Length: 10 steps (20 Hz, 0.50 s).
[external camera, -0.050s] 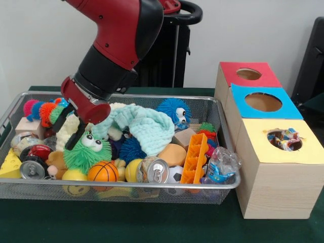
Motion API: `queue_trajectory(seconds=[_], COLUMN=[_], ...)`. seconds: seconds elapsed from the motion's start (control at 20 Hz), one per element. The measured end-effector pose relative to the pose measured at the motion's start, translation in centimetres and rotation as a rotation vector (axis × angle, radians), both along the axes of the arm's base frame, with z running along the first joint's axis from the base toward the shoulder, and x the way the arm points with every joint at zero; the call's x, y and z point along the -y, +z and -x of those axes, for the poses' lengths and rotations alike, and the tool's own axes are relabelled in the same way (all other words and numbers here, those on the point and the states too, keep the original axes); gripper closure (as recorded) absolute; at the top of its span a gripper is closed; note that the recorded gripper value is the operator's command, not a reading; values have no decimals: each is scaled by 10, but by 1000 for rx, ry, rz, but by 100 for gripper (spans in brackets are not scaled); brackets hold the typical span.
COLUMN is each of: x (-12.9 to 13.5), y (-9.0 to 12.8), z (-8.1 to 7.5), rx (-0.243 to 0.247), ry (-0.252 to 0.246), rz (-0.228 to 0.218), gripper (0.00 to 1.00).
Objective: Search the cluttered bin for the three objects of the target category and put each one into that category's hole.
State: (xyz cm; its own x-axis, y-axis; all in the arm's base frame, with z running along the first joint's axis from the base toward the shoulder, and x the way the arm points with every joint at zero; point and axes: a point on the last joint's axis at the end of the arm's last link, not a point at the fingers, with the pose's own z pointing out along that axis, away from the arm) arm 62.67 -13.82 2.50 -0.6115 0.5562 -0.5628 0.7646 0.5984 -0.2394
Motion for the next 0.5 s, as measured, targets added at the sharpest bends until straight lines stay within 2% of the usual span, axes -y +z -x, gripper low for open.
queue_trajectory(seconds=[0.5], x=[10], y=[-9], z=[12], rx=[-29], ry=[-10], rz=[16], gripper=[0])
